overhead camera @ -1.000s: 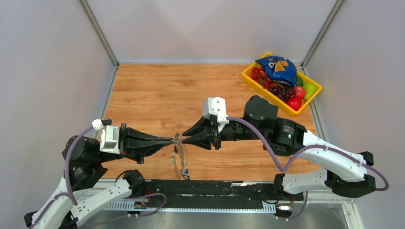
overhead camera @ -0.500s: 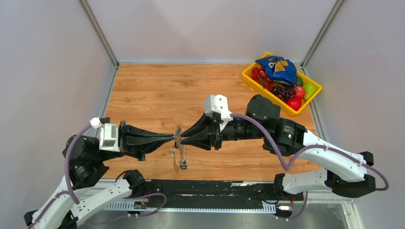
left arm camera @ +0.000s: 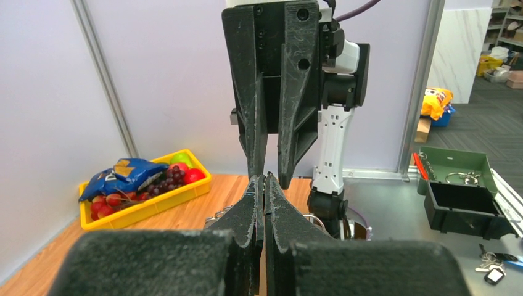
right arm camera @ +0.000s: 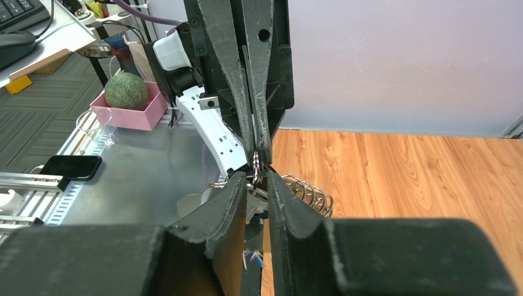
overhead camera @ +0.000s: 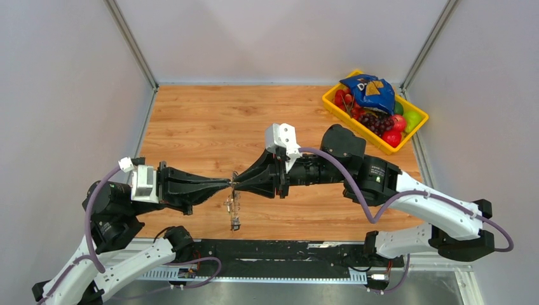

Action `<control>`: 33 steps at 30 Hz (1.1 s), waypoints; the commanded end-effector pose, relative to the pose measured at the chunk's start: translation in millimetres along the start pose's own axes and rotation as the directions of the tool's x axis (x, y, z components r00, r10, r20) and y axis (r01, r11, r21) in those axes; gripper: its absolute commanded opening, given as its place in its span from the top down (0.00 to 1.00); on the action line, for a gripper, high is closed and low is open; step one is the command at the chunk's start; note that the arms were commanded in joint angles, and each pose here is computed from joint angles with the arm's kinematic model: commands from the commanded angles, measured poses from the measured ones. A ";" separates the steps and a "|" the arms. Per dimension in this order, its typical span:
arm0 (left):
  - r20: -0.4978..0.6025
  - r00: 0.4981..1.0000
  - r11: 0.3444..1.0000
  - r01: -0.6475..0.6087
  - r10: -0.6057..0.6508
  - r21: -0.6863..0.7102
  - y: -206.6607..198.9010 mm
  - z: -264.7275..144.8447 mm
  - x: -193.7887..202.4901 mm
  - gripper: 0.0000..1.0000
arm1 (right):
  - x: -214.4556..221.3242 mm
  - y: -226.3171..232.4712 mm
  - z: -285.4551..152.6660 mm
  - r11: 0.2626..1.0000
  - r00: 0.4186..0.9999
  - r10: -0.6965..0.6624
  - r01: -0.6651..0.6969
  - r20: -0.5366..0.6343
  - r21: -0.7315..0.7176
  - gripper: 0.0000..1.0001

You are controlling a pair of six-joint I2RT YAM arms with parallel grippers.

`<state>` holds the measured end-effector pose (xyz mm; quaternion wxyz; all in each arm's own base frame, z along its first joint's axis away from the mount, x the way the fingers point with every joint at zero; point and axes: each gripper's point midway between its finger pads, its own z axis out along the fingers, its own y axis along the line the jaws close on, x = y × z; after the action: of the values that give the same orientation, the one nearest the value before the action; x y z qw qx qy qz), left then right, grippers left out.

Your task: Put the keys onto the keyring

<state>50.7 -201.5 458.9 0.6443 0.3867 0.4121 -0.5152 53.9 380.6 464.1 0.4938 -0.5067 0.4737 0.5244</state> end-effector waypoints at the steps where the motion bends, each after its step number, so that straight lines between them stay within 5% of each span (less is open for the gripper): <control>1: 0.070 0.997 0.999 -0.042 0.041 0.008 -4.4 -2.5 -20.1 1.00 | -27.2 6.2 0.2 1.000 0.997 -0.012 0.014 0.075 -0.026 0.80; 5: 0.069 0.996 0.999 -0.048 0.048 0.002 -4.0 -4.1 -20.1 1.00 | -26.9 7.0 0.1 0.999 0.997 -0.011 0.014 0.075 -0.031 0.91; 17: 0.080 0.995 0.998 -0.054 0.055 -0.007 -3.3 -5.0 -23.2 1.00 | -23.0 9.4 -3.6 0.999 0.997 0.015 -0.013 0.070 -0.033 0.98; 33: 0.137 0.988 0.997 -0.075 0.076 -0.010 -4.4 -4.6 -39.2 1.00 | -0.8 15.9 -4.4 0.997 0.999 0.027 -0.025 0.026 -0.070 0.99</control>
<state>47.3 -196.7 461.3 0.6515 0.3846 0.4040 -0.5141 48.8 381.4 458.5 0.4825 -0.5069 0.4712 0.5368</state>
